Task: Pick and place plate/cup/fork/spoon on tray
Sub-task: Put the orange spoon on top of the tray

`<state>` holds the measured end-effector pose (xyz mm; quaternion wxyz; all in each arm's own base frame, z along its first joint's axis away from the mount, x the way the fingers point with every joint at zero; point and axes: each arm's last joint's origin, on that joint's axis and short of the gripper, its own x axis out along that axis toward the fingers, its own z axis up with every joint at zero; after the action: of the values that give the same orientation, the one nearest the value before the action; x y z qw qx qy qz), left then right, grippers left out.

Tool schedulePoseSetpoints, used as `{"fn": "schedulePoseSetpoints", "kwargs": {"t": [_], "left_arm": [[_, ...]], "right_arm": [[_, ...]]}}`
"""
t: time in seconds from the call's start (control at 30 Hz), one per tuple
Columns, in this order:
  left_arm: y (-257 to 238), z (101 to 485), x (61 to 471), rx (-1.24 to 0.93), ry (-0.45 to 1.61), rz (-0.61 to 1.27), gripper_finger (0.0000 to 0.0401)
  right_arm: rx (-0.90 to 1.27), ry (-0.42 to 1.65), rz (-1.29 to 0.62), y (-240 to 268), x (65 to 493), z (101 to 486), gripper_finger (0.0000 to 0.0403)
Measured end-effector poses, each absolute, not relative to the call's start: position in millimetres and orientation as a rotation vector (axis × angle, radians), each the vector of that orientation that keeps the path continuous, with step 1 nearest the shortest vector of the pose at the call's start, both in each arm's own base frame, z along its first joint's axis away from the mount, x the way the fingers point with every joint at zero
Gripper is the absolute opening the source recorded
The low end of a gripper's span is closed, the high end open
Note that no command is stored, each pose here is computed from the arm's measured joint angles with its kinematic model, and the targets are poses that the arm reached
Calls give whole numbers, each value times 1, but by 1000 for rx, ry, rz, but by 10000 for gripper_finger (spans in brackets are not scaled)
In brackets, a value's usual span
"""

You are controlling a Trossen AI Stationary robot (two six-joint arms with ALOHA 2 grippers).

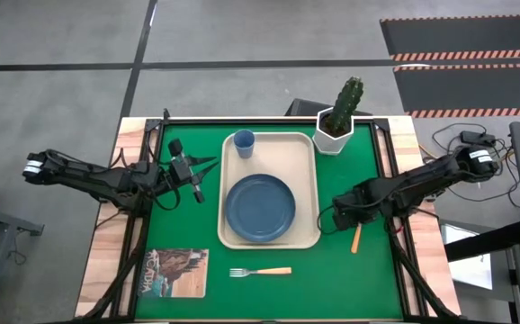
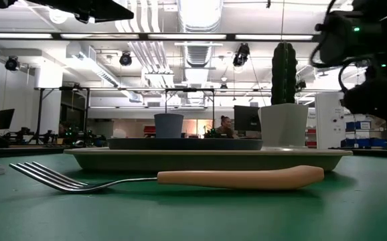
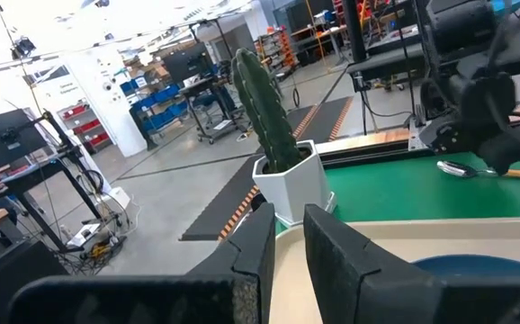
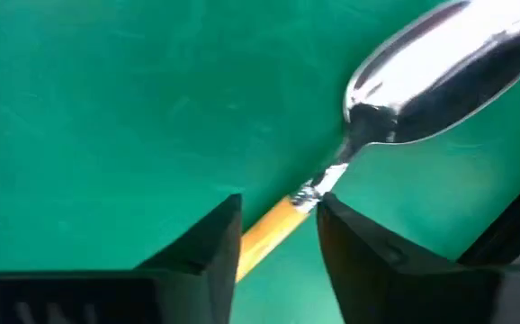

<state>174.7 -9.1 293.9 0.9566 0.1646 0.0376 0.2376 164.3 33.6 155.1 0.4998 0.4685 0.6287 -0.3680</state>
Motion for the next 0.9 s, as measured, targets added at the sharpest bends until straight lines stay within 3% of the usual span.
{"fn": "schedulePoseSetpoints", "kwargs": {"t": [0.17, 0.33, 0.47, 0.73, 0.9], "left_arm": [[-9, 292, 175, 336, 81, 481, 44], [-9, 292, 175, 336, 81, 481, 44], [-9, 292, 175, 336, 80, 481, 44], [-9, 293, 175, 335, 79, 482, 44], [-9, 293, 175, 335, 79, 482, 44]], "right_arm": [[1095, 1490, -961, 43, 159, 148, 174], [1090, 1468, -953, 51, 157, 139, 171], [1084, 1459, -928, 53, 159, 136, 137], [1049, 1450, -897, 53, 160, 136, 33], [1024, 1462, -874, 53, 159, 138, 29]]}}
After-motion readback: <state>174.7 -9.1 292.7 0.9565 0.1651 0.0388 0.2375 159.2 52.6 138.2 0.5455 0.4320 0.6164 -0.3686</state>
